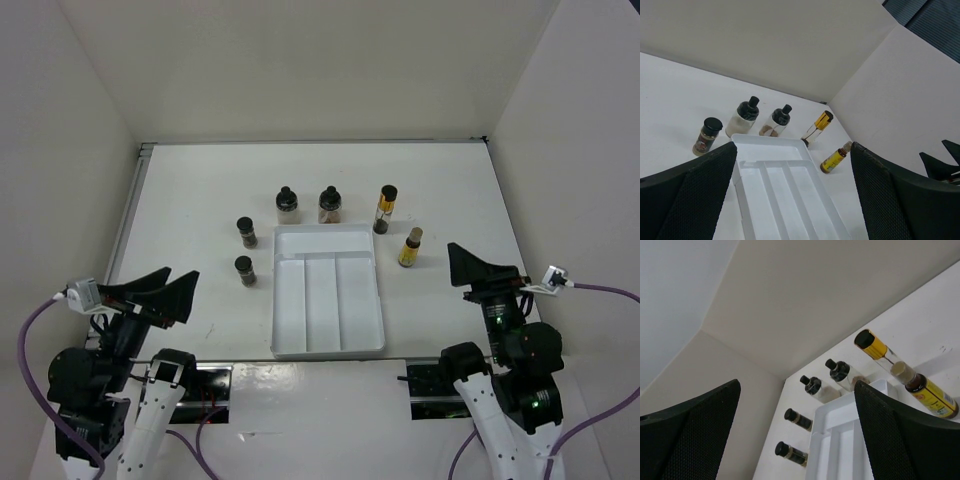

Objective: Organize the condiment bottles

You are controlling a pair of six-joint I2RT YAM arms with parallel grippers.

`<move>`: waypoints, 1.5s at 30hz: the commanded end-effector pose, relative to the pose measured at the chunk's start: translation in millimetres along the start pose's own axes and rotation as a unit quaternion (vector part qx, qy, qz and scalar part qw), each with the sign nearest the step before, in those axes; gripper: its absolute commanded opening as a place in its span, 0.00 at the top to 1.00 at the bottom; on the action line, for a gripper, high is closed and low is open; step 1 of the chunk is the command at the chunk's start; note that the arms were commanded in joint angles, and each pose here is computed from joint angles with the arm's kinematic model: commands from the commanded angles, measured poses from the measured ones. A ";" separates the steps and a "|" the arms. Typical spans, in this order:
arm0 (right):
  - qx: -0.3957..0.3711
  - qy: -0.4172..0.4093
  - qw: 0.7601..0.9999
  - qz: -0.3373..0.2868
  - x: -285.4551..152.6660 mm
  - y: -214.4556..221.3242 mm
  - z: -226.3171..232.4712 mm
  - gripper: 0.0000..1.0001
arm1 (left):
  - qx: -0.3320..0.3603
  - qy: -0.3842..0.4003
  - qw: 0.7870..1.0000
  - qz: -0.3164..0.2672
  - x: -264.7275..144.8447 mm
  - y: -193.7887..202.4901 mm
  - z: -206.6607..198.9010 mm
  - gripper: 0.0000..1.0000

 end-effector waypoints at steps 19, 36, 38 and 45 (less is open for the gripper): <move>-0.198 0.124 0.961 0.148 126.7 -1.1 44.4 0.01 | 0.146 -0.144 0.909 0.364 149.5 9.3 41.6 0.00; -0.264 0.178 0.909 0.269 194.1 45.6 14.4 0.01 | 0.226 -0.169 0.796 0.536 188.7 116.8 37.8 0.00; -0.270 0.174 0.904 0.282 196.9 54.4 13.1 0.01 | 0.226 -0.170 0.794 0.539 189.3 121.9 39.7 0.00; -0.260 0.161 0.906 0.294 198.0 67.8 13.1 0.01 | 0.219 -0.184 0.774 0.565 185.2 146.2 49.4 0.00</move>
Point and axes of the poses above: each gripper's point midway between its finger pads, its own x axis out along the fingers, its own z axis along the line the jaws close on, y = z × x, the point moved 10 cm from there along -x, back along the fingers, and after that the axes turned 10 degrees about x, right-handed, at the moved point
